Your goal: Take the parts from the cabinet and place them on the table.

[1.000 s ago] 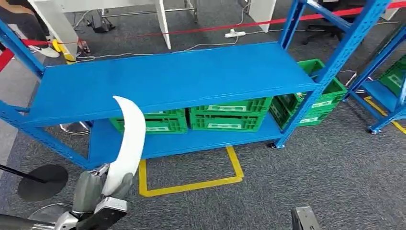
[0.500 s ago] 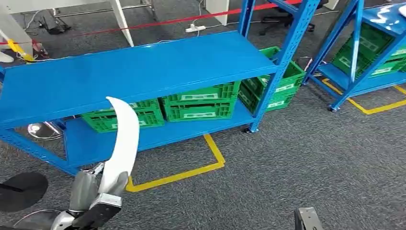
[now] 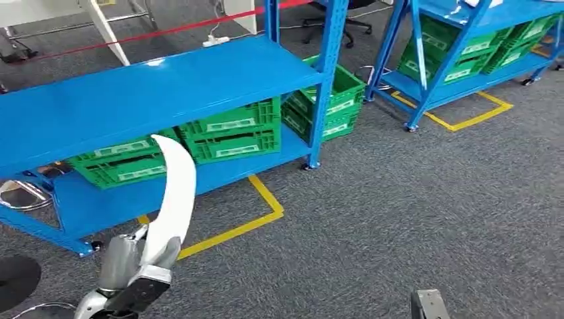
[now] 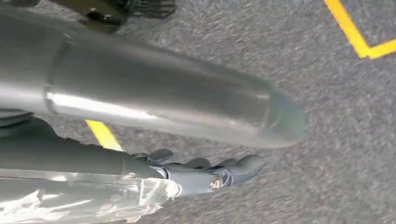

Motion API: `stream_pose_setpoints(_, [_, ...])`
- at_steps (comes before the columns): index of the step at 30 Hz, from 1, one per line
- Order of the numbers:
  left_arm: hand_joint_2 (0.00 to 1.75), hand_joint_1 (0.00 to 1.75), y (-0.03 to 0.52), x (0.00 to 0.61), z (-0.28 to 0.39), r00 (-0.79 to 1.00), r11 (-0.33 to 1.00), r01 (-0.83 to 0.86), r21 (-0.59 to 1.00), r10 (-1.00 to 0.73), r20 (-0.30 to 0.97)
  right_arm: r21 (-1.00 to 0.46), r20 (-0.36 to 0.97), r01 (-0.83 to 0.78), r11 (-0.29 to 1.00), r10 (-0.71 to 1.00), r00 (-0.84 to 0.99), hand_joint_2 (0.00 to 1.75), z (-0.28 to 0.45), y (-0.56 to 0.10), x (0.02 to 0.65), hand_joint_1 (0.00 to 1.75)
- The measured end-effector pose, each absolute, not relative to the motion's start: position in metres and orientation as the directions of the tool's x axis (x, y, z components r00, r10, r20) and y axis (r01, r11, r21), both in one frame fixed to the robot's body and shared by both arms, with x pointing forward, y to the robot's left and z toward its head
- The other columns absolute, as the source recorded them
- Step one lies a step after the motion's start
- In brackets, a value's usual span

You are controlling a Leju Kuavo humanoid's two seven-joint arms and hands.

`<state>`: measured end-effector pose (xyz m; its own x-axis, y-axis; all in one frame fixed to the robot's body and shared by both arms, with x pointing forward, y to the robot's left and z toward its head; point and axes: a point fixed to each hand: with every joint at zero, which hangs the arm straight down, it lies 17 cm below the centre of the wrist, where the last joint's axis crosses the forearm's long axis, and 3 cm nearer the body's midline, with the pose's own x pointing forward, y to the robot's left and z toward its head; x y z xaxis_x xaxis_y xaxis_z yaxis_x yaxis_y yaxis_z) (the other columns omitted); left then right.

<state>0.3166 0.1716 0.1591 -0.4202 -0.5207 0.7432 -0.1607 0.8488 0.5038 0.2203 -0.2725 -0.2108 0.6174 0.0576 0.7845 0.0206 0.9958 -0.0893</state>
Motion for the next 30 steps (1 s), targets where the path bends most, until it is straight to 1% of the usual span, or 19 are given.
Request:
stream_pose_setpoints(4, [1.75, 1.75, 0.172, 0.316, 0.156, -0.414, 0.850, -0.156, 0.504, -0.519, 0.748, -0.091, 0.791, 0.024, 0.996, 0.057, 0.609, 0.00, -0.208, -0.273, 0.226, 0.00])
stream_pose_setpoints(12, [1.75, 1.75, 0.170, 0.319, 0.156, -0.427, 0.859, -0.145, 0.491, -0.502, 0.752, -0.097, 0.789, 0.046, 0.994, 0.048, 0.612, 0.00, -0.210, -0.279, 0.219, 0.00])
stream_pose_setpoints(16, [1.75, 1.75, 0.167, 0.322, 0.155, -0.436, 0.865, -0.130, 0.485, -0.489, 0.756, -0.102, 0.774, 0.062, 0.993, 0.040, 0.632, 0.00, -0.216, -0.284, 0.202, 0.00])
stream_pose_setpoints(19, [1.75, 1.75, 0.165, 0.322, 0.151, -0.432, 0.871, -0.114, 0.477, -0.476, 0.766, -0.103, 0.776, 0.071, 0.992, 0.036, 0.630, 0.00, -0.216, -0.287, 0.203, 0.00])
stream_pose_setpoints(24, [1.75, 1.75, 0.162, 0.323, 0.147, -0.433, 0.900, -0.075, 0.430, -0.418, 0.799, -0.109, 0.772, 0.079, 0.991, 0.034, 0.635, 0.00, -0.217, -0.291, 0.198, 0.00])
stream_pose_setpoints(28, [1.75, 1.75, 0.161, 0.328, 0.152, -0.444, 0.912, -0.076, 0.404, -0.394, 0.805, -0.111, 0.785, 0.090, 0.990, 0.032, 0.618, 0.00, -0.213, -0.293, 0.207, 0.00])
stream_pose_setpoints(30, [1.75, 1.75, 0.159, 0.331, 0.154, -0.446, 0.915, -0.075, 0.396, -0.386, 0.807, -0.113, 0.777, 0.097, 0.989, 0.027, 0.628, 0.00, -0.216, -0.295, 0.199, 0.00])
